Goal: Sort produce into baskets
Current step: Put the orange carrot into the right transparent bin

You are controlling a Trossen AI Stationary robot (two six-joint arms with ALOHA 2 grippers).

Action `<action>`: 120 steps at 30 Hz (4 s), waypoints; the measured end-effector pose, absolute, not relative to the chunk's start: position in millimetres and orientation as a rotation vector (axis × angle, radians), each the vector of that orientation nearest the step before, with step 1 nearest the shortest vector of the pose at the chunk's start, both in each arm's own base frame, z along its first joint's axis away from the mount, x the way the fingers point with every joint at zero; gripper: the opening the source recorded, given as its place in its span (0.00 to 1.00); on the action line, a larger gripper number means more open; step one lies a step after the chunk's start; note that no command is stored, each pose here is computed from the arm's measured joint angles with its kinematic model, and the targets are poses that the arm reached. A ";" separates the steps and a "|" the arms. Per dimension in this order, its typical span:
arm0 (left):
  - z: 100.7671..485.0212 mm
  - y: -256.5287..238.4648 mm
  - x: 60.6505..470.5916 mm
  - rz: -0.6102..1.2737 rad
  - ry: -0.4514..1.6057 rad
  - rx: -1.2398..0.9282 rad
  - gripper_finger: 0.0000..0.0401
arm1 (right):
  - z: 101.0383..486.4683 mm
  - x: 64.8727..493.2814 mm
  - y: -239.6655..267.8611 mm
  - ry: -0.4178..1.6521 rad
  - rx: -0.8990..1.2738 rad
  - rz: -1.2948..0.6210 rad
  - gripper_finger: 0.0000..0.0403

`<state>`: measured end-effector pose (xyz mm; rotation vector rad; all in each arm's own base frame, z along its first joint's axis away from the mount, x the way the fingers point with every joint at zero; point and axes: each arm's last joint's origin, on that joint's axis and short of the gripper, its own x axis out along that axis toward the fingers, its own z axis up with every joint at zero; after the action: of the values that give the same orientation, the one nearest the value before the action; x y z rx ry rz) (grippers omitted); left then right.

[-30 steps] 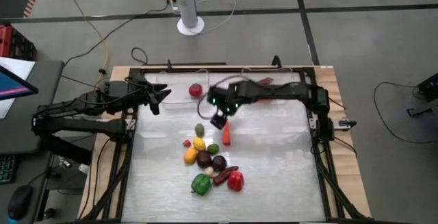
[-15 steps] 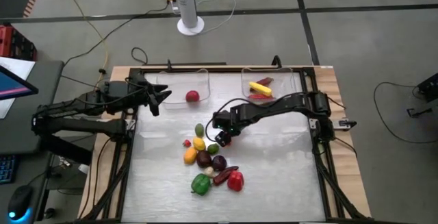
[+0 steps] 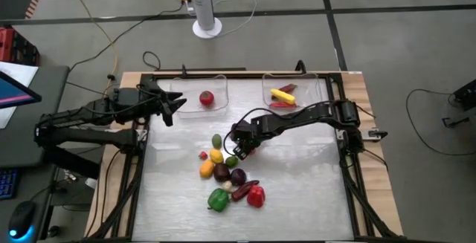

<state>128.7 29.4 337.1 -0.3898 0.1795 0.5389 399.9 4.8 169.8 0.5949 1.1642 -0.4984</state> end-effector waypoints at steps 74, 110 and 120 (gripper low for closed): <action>337.0 26.5 130.1 0.434 0.194 -0.450 0.38 | 164.7 403.1 -15.8 1.212 0.449 -0.295 0.28; 348.0 27.6 132.2 0.437 0.059 -0.511 0.38 | 255.7 404.7 -65.7 1.058 0.435 -0.236 0.28; 348.0 27.6 132.3 0.436 0.061 -0.504 0.38 | 311.5 369.8 -76.0 0.940 0.379 -0.350 0.28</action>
<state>132.3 27.6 348.0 -0.5036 0.0607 0.4361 369.8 -76.0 311.5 0.3789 0.9397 -0.3497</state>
